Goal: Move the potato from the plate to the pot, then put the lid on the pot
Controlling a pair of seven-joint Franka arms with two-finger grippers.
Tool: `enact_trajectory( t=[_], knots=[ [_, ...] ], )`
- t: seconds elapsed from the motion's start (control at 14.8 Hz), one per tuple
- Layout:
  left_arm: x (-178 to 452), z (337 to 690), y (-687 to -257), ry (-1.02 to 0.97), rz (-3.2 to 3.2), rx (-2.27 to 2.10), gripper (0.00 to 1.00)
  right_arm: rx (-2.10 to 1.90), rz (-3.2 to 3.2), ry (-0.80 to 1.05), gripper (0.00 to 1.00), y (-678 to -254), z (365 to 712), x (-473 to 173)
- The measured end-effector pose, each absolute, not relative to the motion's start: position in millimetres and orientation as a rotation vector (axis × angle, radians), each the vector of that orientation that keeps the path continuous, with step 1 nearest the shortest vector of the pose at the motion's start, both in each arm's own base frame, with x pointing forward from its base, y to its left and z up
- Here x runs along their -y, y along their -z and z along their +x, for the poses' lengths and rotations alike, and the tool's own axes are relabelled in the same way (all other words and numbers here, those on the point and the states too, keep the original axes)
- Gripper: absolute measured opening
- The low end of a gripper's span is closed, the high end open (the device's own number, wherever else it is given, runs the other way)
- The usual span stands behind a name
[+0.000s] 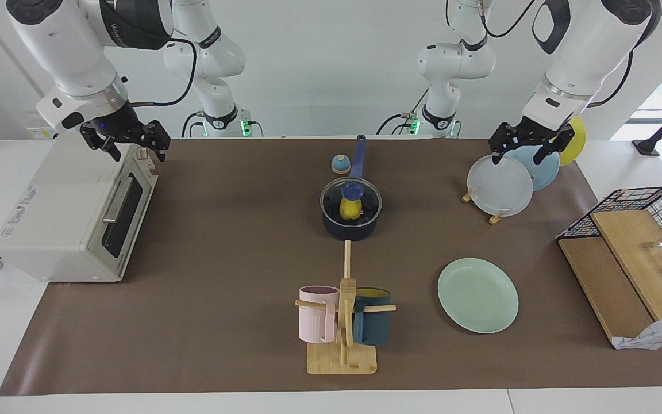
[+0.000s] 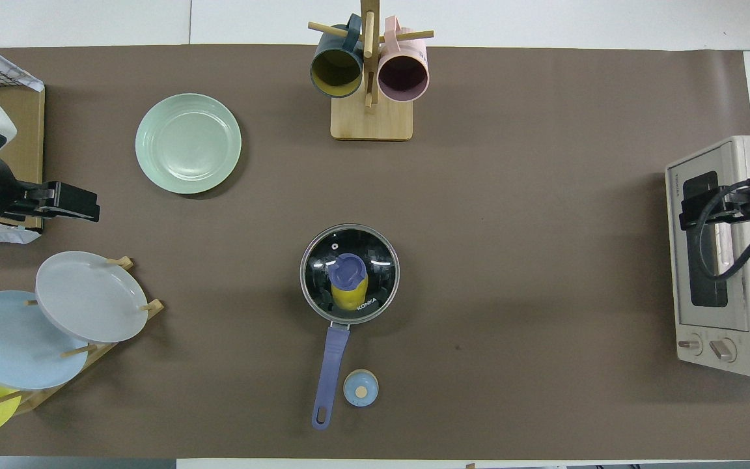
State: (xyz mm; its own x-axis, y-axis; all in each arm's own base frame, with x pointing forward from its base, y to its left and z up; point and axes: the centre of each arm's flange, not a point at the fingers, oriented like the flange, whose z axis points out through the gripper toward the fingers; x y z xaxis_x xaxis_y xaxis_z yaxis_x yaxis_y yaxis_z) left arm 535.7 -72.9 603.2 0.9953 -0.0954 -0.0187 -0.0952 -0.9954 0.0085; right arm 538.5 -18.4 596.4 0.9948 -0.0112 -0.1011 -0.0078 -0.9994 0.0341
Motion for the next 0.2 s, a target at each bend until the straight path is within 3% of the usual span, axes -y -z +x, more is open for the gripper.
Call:
enact_trajectory(
  t=[0.2],
  knots=[
    [72.4,535.7,-603.2,0.030,3.130,0.148,1.00,0.016,3.106,0.159,1.00,-596.1,538.5,18.6]
  ],
)
